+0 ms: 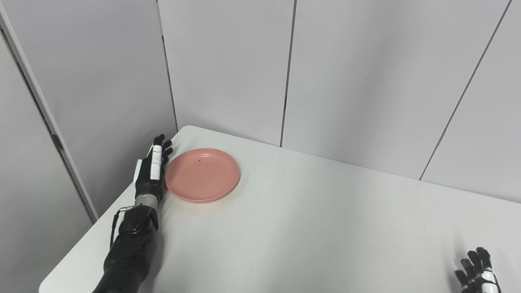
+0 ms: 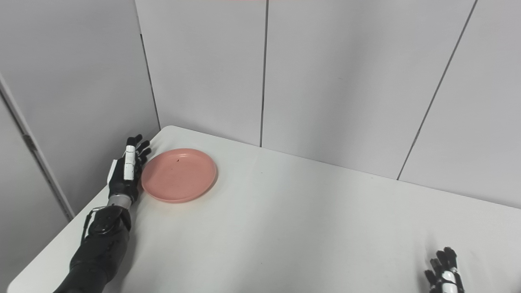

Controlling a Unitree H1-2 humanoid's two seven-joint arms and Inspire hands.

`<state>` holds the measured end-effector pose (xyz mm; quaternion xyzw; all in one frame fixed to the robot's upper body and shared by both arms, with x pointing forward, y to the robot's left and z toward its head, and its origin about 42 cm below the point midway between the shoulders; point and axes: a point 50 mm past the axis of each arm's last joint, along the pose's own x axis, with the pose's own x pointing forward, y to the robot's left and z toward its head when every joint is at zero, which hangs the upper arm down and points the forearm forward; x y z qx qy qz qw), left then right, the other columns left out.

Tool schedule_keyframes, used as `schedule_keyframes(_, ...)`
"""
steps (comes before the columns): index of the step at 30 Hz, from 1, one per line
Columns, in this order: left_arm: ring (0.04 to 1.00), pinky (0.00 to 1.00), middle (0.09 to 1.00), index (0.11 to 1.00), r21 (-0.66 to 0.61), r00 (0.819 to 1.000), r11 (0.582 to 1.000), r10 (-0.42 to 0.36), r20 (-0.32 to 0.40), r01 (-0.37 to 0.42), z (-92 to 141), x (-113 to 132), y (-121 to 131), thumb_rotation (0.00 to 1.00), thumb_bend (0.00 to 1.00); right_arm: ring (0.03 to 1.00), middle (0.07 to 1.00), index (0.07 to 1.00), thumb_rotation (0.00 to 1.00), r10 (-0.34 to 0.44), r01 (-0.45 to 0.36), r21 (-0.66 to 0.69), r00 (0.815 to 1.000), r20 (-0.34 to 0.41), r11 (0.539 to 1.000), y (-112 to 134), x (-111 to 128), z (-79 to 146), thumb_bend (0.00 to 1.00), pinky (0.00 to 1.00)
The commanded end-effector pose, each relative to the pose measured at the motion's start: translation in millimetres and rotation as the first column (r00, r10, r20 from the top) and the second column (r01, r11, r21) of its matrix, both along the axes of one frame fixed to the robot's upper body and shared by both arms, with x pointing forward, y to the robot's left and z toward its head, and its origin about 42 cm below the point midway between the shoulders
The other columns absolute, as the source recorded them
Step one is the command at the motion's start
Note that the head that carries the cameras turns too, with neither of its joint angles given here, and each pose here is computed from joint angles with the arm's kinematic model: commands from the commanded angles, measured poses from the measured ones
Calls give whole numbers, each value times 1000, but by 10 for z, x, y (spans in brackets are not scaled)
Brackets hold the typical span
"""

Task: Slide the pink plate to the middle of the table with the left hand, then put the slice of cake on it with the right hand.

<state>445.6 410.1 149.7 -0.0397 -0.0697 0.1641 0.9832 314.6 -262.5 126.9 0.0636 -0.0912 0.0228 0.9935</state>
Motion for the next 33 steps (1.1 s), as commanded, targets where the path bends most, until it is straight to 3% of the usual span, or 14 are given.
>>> schedule_keyframes(1, 889, 894, 867, 879, -43, 991, 991, -127, -31, 126, -72, 154, -393, 1000, 953, 1000, 1000, 1000, 890, -9, 10, 16, 999, -46, 1000, 11, -102, -150, 458, 1000)
schedule_keyframes(16, 852, 826, 830, 836, -120, 961, 956, -274, -27, 269, -126, 232, -753, 1000, 918, 1000, 1000, 1000, 935, -3, 3, -7, 999, -42, 1000, 36, -98, -138, 427, 1000)
schedule_keyframes(26, 855, 853, 827, 836, -81, 931, 932, -359, -67, 353, -91, 206, -1022, 1000, 911, 1000, 1000, 1000, 893, 17, -19, -33, 999, -39, 999, 64, -94, -123, 546, 1000)
schedule_keyframes(28, 864, 865, 829, 840, -80, 924, 926, -374, -83, 368, -94, 198, -1076, 1000, 914, 1000, 1000, 1000, 935, 22, -23, -51, 999, -25, 998, 59, -74, -135, 580, 1000)
schedule_keyframes(33, 859, 857, 827, 838, -52, 909, 915, -404, -99, 401, -108, 170, -1201, 1000, 907, 1000, 1000, 1000, 927, 23, -24, -53, 999, -27, 998, 83, -72, -126, 626, 1000)
